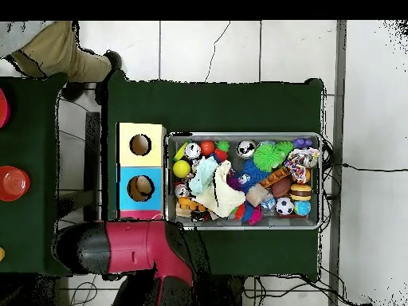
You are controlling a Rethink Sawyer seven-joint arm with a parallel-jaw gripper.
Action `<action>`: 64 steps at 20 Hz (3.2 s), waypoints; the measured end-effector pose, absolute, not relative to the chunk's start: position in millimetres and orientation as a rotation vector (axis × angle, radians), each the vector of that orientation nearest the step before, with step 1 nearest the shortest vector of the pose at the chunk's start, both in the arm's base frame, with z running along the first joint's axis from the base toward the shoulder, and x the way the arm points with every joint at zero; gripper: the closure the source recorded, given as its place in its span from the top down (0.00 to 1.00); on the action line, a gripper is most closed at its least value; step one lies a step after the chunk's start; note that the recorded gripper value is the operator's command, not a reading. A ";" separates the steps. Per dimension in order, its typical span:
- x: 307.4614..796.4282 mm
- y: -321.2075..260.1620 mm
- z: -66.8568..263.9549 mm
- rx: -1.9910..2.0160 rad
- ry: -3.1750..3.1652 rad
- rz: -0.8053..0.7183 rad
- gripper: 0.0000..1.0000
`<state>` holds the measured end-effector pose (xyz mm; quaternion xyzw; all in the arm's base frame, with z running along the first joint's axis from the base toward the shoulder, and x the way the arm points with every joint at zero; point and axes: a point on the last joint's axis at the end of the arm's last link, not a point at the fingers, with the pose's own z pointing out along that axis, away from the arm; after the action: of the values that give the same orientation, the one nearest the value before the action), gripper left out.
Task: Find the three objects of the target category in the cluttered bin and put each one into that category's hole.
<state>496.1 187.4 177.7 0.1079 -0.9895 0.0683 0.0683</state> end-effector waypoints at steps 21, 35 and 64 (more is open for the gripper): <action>485.1 212.1 174.1 0.405 -2.987 0.206 0.00; 477.9 218.9 154.8 0.437 -2.983 0.208 0.00; 474.6 227.5 128.8 0.485 -3.059 0.190 0.00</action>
<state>474.6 227.5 128.8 0.1562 -0.9856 0.0613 0.0195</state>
